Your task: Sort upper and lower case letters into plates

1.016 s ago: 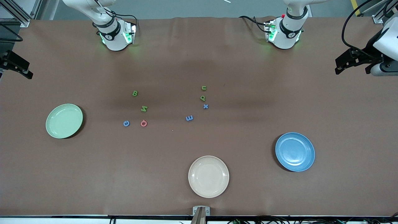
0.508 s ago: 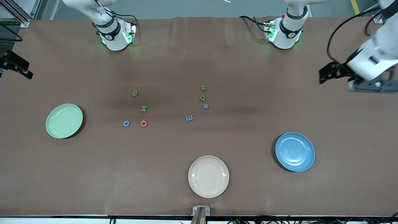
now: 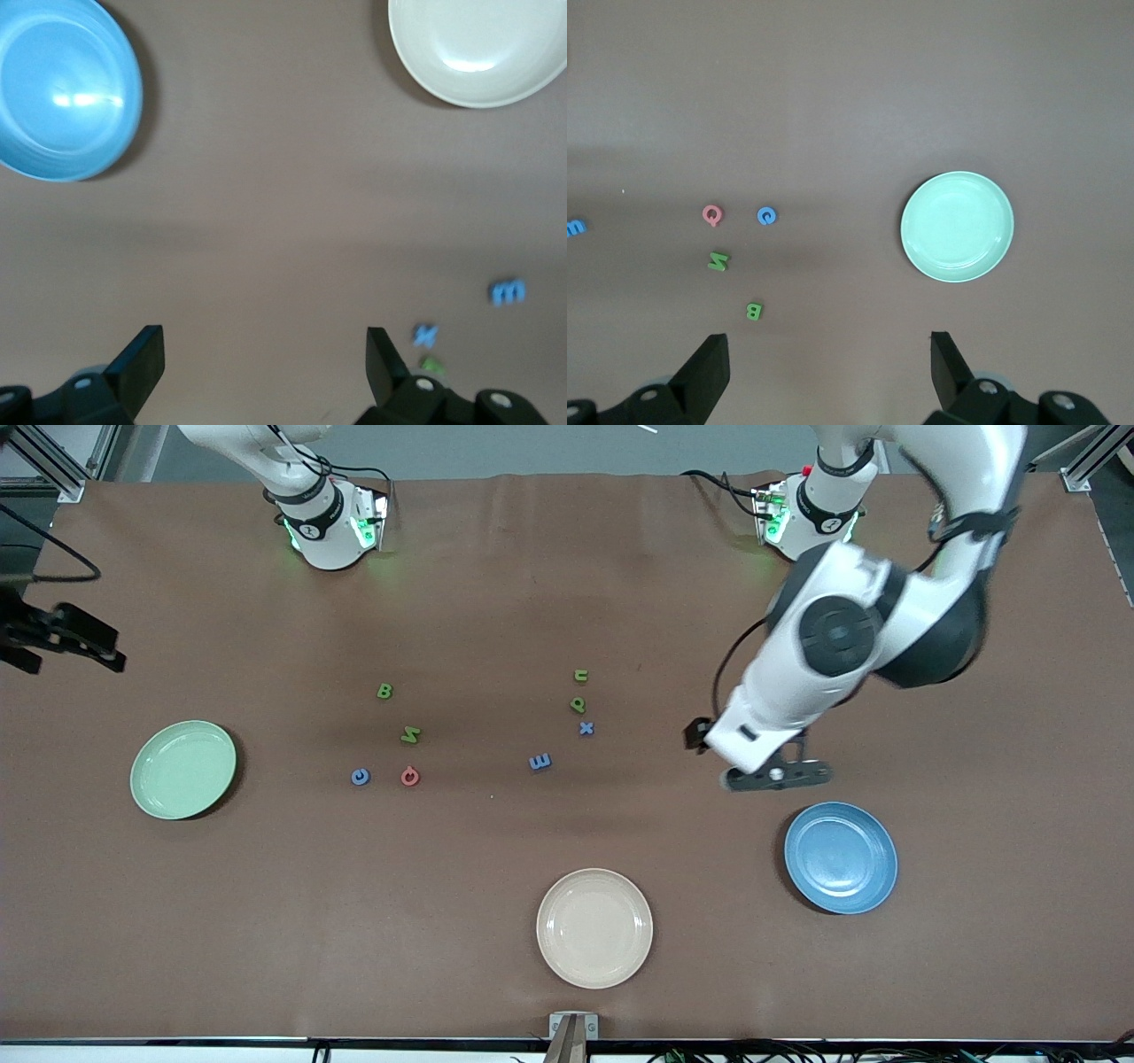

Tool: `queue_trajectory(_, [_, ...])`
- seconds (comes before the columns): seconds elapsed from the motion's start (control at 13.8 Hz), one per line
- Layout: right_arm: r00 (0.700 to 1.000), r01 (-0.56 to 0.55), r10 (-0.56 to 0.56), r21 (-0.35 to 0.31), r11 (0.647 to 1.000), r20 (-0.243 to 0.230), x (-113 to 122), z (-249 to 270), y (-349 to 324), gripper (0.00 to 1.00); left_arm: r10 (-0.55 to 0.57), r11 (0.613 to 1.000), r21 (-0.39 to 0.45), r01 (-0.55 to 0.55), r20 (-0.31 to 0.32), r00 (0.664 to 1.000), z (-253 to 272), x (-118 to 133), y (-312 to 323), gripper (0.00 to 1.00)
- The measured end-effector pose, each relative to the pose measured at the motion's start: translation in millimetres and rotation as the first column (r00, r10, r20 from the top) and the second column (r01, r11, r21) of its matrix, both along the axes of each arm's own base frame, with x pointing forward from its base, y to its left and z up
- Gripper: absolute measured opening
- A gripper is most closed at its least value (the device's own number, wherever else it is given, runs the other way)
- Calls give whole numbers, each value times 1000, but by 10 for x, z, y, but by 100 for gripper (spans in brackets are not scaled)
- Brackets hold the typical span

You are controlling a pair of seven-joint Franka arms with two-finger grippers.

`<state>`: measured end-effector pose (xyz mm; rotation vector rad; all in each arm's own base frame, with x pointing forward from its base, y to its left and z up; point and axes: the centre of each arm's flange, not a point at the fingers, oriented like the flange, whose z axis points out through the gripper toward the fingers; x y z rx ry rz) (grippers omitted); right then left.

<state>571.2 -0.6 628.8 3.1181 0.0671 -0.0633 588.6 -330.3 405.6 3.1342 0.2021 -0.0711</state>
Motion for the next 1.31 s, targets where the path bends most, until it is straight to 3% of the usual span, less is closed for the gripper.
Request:
queue_trajectory(0.22, [996, -57, 57, -8, 998, -65, 178, -394, 354, 100, 84, 996, 27, -84, 13, 996, -606, -212, -630, 100])
queue_trajectory(0.44, [990, -79, 78, -1, 997, -115, 381, -999, 660, 100, 173, 984, 36, -173, -13, 985, -1120, -494, -1096, 100])
queue_trajectory(0.58, [995, -31, 32, 7, 999, -95, 493, -1681, 778, 100, 205, 979, 25, -204, -18, 979, -1395, -669, -1318, 98])
queue_trajectory(0.8, [1000, 12, -12, 16, 1000, -29, 403, -2658, 815, 100, 213, 977, -12, -213, -12, 977, -1757, -949, -1491, 92])
queue_trajectory(0.87, [1000, 29, -28, 22, 999, -9, 332, -2873, 864, 100, 204, 979, -9, -204, -17, 979, -1836, -1054, -1537, 92])
queue_trajectory(1.02, [998, 45, -46, 30, 999, 38, 212, -3196, 1020, 100, 185, 983, -3, -185, -25, 982, -1941, -1203, -1625, 79])
queue_trajectory(1.09, [997, 45, -47, 32, 998, 54, 164, -3349, 1077, 100, 179, 984, -2, -180, -28, 983, -1988, -1241, -1650, 79])
queue_trajectory(1.31, [997, 42, -43, 26, 999, 58, 56, -3780, 1107, 100, 151, 988, 5, -151, -14, 988, -2140, -1284, -1674, 70])
